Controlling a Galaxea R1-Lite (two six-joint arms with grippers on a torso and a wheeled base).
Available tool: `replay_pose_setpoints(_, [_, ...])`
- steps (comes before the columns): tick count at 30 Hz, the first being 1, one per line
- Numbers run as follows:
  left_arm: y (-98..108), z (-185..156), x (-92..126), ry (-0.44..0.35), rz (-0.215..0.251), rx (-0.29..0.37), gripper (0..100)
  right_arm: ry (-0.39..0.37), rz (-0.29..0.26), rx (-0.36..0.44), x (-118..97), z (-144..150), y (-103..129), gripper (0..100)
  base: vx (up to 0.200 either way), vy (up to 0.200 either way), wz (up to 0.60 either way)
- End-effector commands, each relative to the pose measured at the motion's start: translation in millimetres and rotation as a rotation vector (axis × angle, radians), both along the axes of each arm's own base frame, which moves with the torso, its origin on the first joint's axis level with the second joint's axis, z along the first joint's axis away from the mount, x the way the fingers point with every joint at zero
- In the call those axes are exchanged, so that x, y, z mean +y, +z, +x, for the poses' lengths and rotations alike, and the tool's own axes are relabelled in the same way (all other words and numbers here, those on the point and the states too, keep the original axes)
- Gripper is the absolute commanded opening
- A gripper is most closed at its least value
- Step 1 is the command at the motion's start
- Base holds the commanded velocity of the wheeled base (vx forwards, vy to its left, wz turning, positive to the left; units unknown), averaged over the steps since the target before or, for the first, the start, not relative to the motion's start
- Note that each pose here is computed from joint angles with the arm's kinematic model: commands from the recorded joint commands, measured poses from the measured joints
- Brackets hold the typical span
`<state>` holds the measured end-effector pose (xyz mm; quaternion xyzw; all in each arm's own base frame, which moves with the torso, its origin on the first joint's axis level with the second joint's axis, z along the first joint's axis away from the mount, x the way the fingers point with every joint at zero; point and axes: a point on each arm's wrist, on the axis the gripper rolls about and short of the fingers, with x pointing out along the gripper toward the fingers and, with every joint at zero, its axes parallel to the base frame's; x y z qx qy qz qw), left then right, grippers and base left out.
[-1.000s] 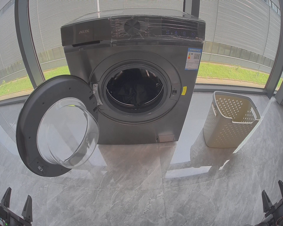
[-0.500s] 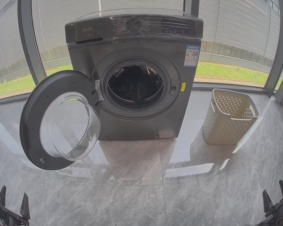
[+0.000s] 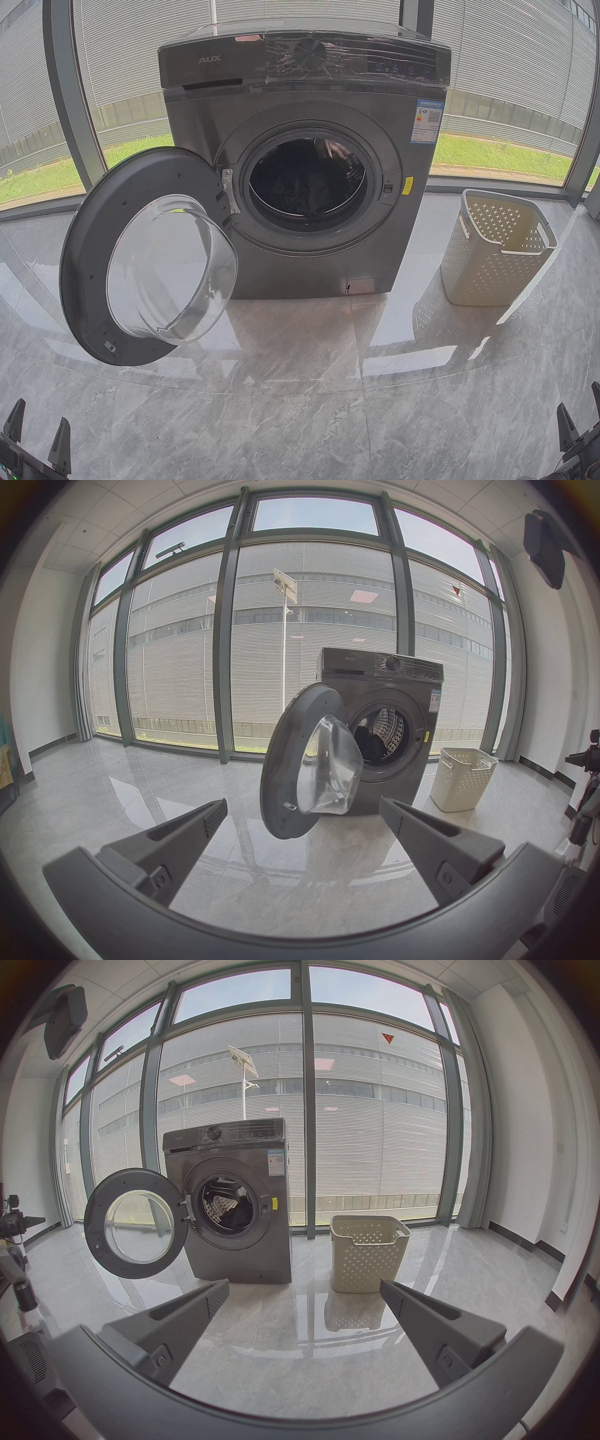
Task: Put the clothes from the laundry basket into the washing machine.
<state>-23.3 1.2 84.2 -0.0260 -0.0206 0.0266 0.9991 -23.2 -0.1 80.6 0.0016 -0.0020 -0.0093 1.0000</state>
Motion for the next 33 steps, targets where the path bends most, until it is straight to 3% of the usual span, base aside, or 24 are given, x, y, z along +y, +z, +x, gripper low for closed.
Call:
replay_pose_setpoints(1, [-4.9,0.2,0.0,-0.001,0.0,0.005,100,0.0,0.0,0.016,0.0,1.2,-5.0,100,0.0,0.2,0.0])
replay_pose_setpoints(11, [-4.9,0.2,0.0,0.001,-0.001,0.004,100,0.0,0.0,0.015,0.0,1.2,-4.9,100,0.0,0.2,0.0])
replay_pose_setpoints(20, [-3.4,0.1,0.0,0.002,-0.006,-0.008,100,0.0,0.0,0.015,0.0,1.2,-4.9,100,0.0,0.0,0.0])
replay_pose_setpoints(21, [1.2,-1.2,0.0,0.001,-0.006,-0.026,100,0.0,0.0,0.016,0.0,1.2,-5.0,100,0.0,0.0,0.0])
replay_pose_setpoints(23, [41.2,-14.3,-0.7,-0.017,-0.006,-0.142,100,0.0,0.0,0.015,0.0,1.2,-4.9,100,0.0,0.0,0.0])
replay_pose_setpoints(24, [55.8,-17.9,-0.9,-0.031,-0.006,-0.16,100,0.0,0.0,0.016,0.0,1.2,-5.0,100,0.0,0.0,0.0])
replay_pose_setpoints(25, [64.1,-16.7,-1.0,-0.051,-0.005,-0.137,100,0.0,0.0,0.016,0.0,1.2,-5.0,100,0.0,0.0,0.0])
replay_pose_setpoints(29, [74.4,14.4,-3.9,-0.183,0.017,0.09,100,0.0,0.0,0.015,0.0,1.2,-4.9,100,0.0,0.0,0.0])
replay_pose_setpoints(30, [74.4,14.4,-3.9,-0.183,0.017,0.09,100,0.0,0.0,0.015,0.0,1.2,-4.9,100,0.0,0.0,0.0])
replay_pose_setpoints(31, [79.6,34.8,-5.0,-0.224,0.013,0.147,100,0.0,0.0,0.015,0.0,1.2,-4.9,100,0.0,0.0,0.0])
replay_pose_setpoints(33, [87.4,54.9,-5.6,-0.247,0.008,0.159,100,0.0,0.0,0.015,0.0,1.2,-4.9,100,0.0,0.0,0.0])
